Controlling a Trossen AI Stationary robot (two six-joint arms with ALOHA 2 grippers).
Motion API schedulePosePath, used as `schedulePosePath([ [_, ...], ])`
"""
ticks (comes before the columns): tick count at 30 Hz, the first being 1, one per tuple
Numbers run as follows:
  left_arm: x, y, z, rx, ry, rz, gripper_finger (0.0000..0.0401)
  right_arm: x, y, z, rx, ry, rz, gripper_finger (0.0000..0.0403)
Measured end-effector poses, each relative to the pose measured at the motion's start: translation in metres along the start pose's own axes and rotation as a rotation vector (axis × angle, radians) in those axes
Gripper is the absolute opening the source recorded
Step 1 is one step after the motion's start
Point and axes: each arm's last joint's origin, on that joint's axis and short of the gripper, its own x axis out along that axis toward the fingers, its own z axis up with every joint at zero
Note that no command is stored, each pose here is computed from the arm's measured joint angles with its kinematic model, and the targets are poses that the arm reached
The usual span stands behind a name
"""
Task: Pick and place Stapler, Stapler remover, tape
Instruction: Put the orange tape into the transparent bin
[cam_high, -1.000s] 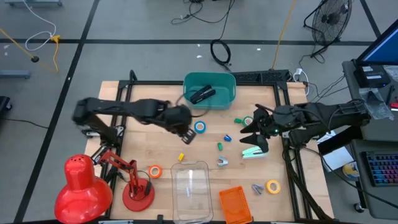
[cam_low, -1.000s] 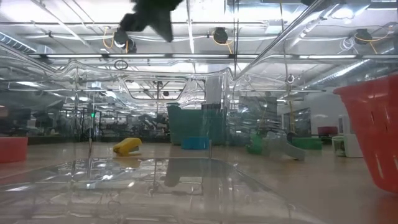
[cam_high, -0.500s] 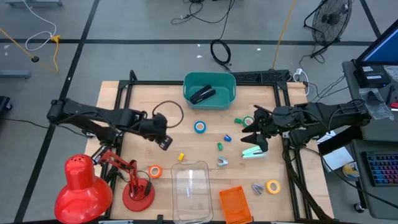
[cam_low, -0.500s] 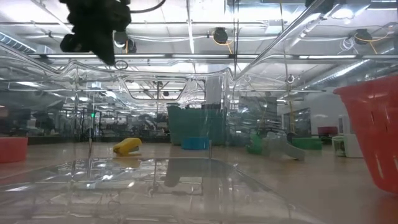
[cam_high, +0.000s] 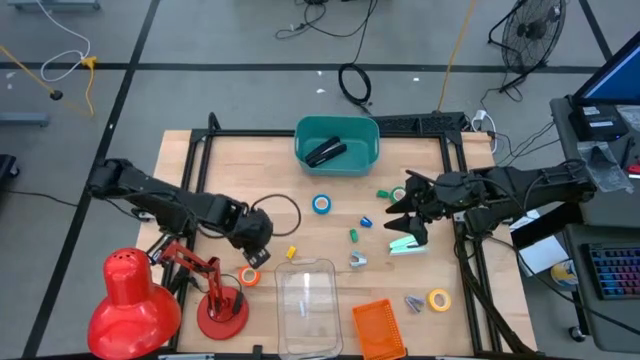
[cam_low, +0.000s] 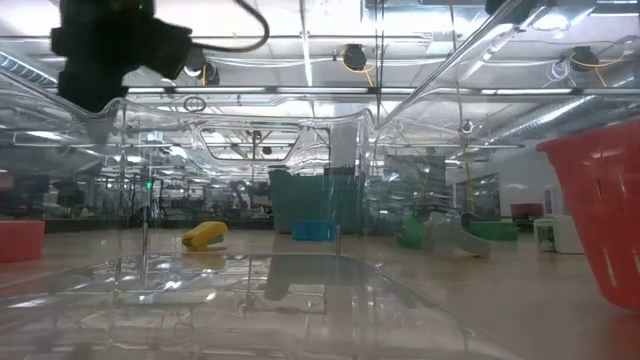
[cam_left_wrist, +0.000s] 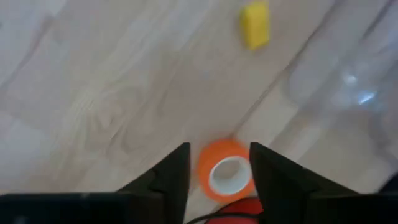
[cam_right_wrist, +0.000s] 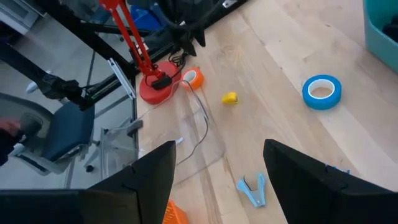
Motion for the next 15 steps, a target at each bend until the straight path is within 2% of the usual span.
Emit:
schedulePosePath([
  [5, 0.013, -0.004, -0.011, 0.041, 0.061, 0.100, 0.0207, 0.012, -0.005, -0.008, 0.036, -0.006, 0.014, 0.0238],
  [15, 0.035, -0.006, -0.026, 0.034, 0.115, 0.164, 0.0195, 0.029, -0.008, -0.018, 0.102, 0.002, 0.143, 0.0238],
])
